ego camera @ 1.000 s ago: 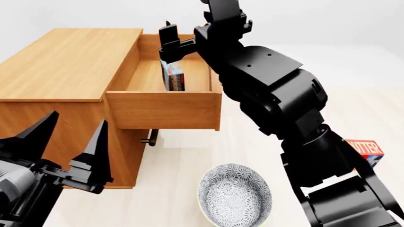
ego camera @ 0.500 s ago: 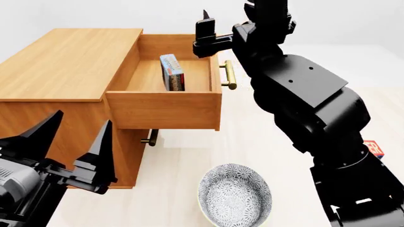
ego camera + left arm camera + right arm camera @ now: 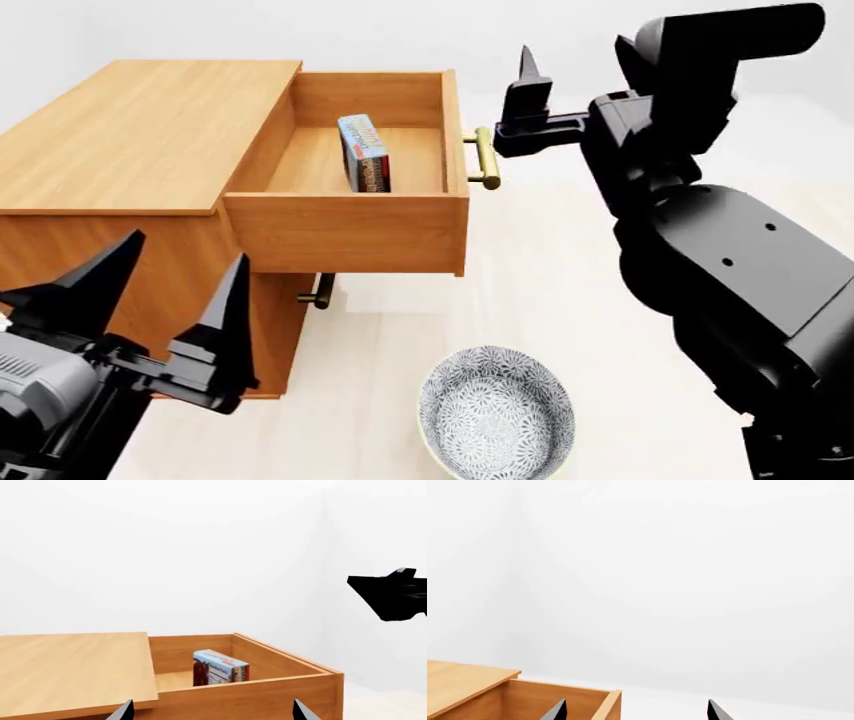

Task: Put the chocolate pudding in the top drawer of the cabinet and close it.

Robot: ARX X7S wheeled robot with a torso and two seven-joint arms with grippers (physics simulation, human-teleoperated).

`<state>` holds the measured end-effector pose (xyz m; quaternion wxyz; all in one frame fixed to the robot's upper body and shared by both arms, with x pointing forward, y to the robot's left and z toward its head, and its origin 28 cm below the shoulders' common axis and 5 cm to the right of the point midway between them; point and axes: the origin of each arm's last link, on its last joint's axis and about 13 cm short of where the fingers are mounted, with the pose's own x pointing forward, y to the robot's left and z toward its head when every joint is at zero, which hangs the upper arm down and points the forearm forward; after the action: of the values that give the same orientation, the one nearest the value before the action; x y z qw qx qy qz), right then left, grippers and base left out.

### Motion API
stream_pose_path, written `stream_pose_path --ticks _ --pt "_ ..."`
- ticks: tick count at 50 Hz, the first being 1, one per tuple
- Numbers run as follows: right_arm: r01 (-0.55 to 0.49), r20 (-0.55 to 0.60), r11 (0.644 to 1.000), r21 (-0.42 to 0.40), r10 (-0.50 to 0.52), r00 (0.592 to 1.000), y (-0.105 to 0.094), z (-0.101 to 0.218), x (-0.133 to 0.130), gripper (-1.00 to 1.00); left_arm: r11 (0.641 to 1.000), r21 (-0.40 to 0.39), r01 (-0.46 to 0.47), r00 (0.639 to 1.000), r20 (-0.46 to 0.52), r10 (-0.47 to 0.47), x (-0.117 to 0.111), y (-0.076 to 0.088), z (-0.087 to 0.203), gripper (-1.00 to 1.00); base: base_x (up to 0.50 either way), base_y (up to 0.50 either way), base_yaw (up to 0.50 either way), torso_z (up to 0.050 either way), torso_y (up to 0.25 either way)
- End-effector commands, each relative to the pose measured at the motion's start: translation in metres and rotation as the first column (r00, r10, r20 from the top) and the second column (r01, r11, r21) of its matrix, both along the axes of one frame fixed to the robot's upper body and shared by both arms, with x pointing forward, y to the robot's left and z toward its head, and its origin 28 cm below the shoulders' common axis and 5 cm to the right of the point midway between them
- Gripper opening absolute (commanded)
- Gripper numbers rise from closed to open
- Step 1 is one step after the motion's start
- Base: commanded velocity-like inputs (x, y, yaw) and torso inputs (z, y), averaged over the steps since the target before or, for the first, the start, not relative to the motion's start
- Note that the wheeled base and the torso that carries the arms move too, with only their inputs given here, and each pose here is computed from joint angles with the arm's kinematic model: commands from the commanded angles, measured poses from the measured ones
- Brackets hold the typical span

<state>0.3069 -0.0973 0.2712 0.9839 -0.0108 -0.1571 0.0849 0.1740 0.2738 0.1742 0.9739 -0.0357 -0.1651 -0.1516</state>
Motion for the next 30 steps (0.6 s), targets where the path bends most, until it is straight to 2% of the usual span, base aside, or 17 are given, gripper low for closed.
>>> stream_pose_path --ticks 1,30 --pt "0.073 0.033 0.997 -0.008 -0.073 0.997 -0.019 -0.017 -0.023 1.0 1.0 0.009 0.012 1.0 0.001 -0.012 0.0 -0.004 0.0 1.0 0.0 0.0 0.0 0.0 0.0" --pt "0.212 0.075 0.977 0.037 -0.214 0.974 -0.049 -0.055 -0.048 1.0 0.999 0.016 0.044 0.999 0.0 -0.044 -0.001 -0.014 0.002 1.0 0.0 0.0 0.0 0.0 0.0"
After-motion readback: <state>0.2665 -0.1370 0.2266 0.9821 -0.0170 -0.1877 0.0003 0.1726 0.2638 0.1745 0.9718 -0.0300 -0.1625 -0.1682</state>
